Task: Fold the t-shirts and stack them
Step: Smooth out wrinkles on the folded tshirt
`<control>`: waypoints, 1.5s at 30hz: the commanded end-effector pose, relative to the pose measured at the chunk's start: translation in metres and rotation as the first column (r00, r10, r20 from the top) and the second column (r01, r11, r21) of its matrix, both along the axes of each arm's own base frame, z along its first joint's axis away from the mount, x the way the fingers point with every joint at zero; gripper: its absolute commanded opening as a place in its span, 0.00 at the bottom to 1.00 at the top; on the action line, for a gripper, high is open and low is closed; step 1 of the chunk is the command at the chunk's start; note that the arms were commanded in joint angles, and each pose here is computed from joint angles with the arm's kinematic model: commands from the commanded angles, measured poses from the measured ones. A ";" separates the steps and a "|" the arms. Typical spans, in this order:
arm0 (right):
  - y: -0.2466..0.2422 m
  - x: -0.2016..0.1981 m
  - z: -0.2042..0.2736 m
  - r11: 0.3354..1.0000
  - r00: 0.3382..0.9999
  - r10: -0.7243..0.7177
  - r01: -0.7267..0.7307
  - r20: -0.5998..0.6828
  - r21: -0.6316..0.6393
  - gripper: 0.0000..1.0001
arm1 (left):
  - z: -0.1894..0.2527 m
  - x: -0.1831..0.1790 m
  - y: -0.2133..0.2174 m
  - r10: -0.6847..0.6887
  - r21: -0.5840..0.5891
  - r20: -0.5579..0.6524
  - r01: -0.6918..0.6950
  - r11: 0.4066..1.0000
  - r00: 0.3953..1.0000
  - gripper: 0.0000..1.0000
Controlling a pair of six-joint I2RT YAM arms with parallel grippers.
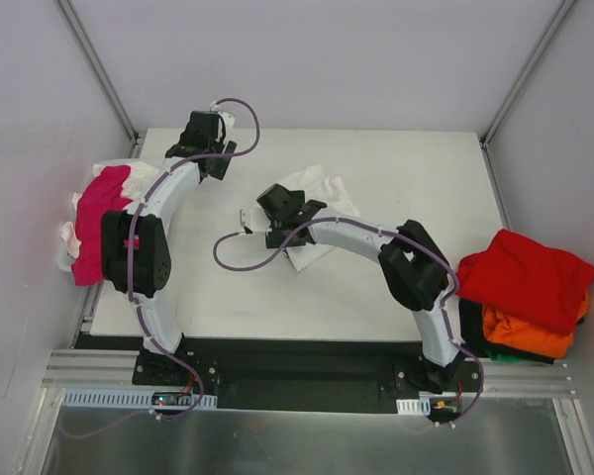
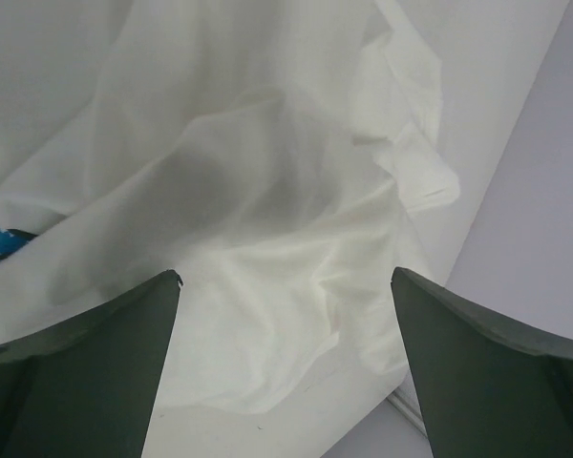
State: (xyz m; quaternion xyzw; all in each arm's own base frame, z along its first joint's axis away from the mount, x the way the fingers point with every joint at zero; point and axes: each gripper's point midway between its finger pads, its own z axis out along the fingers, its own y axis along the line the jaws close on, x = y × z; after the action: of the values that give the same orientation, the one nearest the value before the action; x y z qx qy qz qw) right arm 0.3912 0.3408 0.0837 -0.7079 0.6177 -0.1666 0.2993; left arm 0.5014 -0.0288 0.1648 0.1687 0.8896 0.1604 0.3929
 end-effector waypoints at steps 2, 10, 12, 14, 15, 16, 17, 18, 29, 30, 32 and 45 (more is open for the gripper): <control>-0.008 0.016 0.090 0.983 0.965 -0.144 0.115 0.217 0.140 0.96 | 0.046 -0.003 -0.010 -0.010 -0.077 0.113 0.019 0.997 0.994 0.77; -0.073 0.042 0.145 0.880 0.909 -0.399 0.343 0.118 0.328 0.96 | 0.043 -0.022 -0.044 -0.141 -0.175 0.082 0.154 0.973 0.987 0.79; -0.099 0.048 0.145 0.847 0.894 -0.446 0.407 0.041 0.342 0.96 | 0.034 -0.036 -0.063 -0.218 -0.215 0.046 0.223 0.951 0.975 0.79; -0.107 0.045 0.138 0.815 0.886 -0.458 0.450 -0.070 0.366 0.96 | 0.024 -0.052 -0.081 -0.285 -0.248 -0.002 0.275 0.929 0.959 0.80; -0.122 0.052 0.130 0.792 0.867 -0.485 0.491 -0.116 0.363 0.96 | 0.020 -0.062 -0.105 -0.362 -0.273 -0.017 0.344 0.898 0.932 0.80; -0.120 0.049 0.123 0.765 0.856 -0.477 0.516 -0.199 0.387 0.96 | 0.016 -0.069 -0.116 -0.396 -0.278 -0.034 0.372 0.886 0.917 0.80; -0.125 0.044 0.115 0.754 0.838 -0.477 0.546 -0.265 0.366 0.96 | 0.008 -0.076 -0.125 -0.426 -0.276 -0.058 0.395 0.876 0.903 0.80; -0.134 0.053 0.111 0.719 0.810 -0.489 0.584 -0.323 0.377 0.96 | 0.004 -0.083 -0.134 -0.465 -0.257 -0.075 0.434 0.863 0.882 0.80; -0.142 0.055 0.048 0.542 0.483 -0.280 0.793 -0.830 0.279 0.96 | -0.005 -0.108 -0.200 -0.620 -0.126 -0.125 0.607 0.784 0.775 0.81; -0.142 0.056 0.045 0.522 0.457 -0.272 0.809 -0.847 0.269 0.96 | -0.007 -0.107 -0.199 -0.617 -0.099 -0.135 0.609 0.787 0.775 0.81; -0.140 0.056 0.039 0.500 0.408 -0.211 0.826 -0.889 0.261 0.96 | -0.018 -0.110 -0.202 -0.620 -0.079 -0.165 0.616 0.784 0.767 0.81; -0.138 0.058 0.013 0.462 0.301 -0.097 0.858 -0.949 0.225 0.96 | -0.087 -0.116 -0.209 -0.599 -0.064 -0.320 0.614 0.787 0.734 0.80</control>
State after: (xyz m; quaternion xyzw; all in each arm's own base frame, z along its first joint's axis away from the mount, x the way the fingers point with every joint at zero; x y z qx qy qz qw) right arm 0.4446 0.1931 0.0824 -0.2571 0.9023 0.3230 0.1246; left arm 0.3850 -0.2400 0.0803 0.4755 0.8344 -0.0006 0.2788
